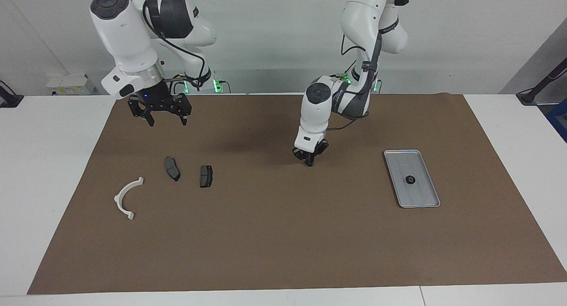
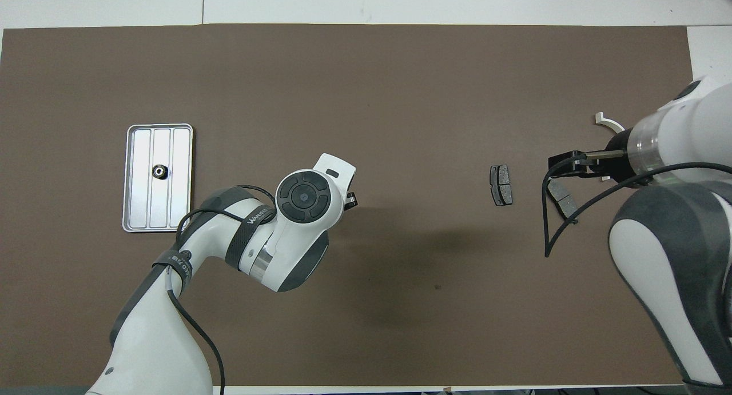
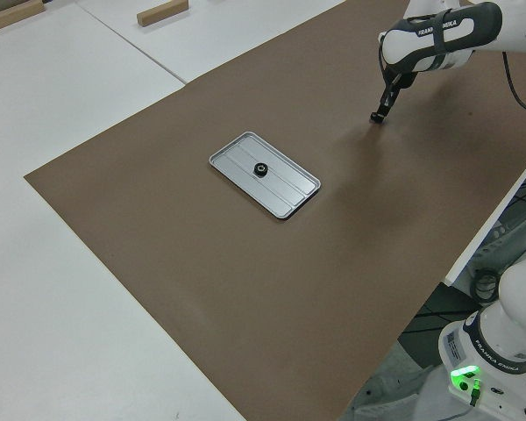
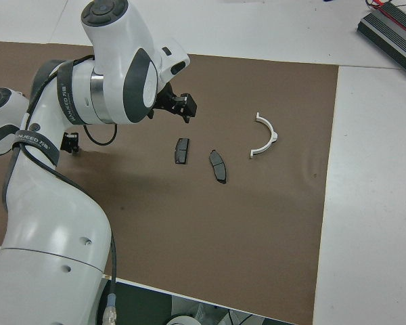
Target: Place bearing gear from tray to pile
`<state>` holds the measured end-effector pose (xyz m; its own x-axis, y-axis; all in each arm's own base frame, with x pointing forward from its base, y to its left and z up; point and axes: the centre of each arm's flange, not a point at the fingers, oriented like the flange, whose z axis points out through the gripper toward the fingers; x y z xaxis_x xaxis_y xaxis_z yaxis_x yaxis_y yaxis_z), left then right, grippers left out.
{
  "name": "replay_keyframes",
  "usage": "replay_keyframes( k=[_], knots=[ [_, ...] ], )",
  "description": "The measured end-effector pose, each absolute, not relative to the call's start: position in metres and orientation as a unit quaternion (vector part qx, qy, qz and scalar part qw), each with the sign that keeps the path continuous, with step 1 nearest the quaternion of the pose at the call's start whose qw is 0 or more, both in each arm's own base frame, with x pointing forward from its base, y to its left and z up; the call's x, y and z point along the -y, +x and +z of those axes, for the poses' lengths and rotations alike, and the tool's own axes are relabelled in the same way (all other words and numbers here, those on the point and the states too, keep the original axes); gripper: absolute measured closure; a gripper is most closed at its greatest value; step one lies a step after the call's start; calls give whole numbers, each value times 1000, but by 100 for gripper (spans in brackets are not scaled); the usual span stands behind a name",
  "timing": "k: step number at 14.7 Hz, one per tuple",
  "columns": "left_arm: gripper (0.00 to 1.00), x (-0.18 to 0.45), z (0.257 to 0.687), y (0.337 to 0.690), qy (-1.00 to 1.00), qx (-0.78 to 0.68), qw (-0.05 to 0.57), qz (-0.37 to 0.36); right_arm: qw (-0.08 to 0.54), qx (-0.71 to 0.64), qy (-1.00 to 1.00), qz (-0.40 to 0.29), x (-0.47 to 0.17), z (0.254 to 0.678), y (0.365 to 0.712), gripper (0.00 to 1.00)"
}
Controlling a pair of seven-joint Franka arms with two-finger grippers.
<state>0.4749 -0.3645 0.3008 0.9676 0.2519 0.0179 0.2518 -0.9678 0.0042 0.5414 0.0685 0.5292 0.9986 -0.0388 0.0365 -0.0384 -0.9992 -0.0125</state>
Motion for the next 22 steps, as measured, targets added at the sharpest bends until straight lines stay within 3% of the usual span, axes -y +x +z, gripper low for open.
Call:
replay_keyframes(
  k=[4,5,9,12,14,16,19,22],
  knots=[
    [79,368,298,471,992,-124,4,12,9,-21,-1000,-21,-99,490,549,0],
    [73,368,297,470,992,-123,4,13,11,-27,-999,-23,-108,481,552,0],
    [30,361,306,477,993,-118,5,17,16,-39,-999,-27,-135,445,565,0],
    [0,303,368,513,996,-92,3,14,22,-57,-998,-34,-151,419,574,0],
    [1,228,431,544,997,-73,6,15,29,-79,-996,-39,-181,400,574,0],
    [0,151,462,567,998,-50,9,26,36,-103,-993,-40,-222,381,568,0],
    [0,51,452,587,1000,-11,11,23,44,-146,-988,-36,-278,367,558,0],
    [0,3,420,603,999,5,10,32,35,-185,-981,-36,-337,361,549,0]
  ],
)
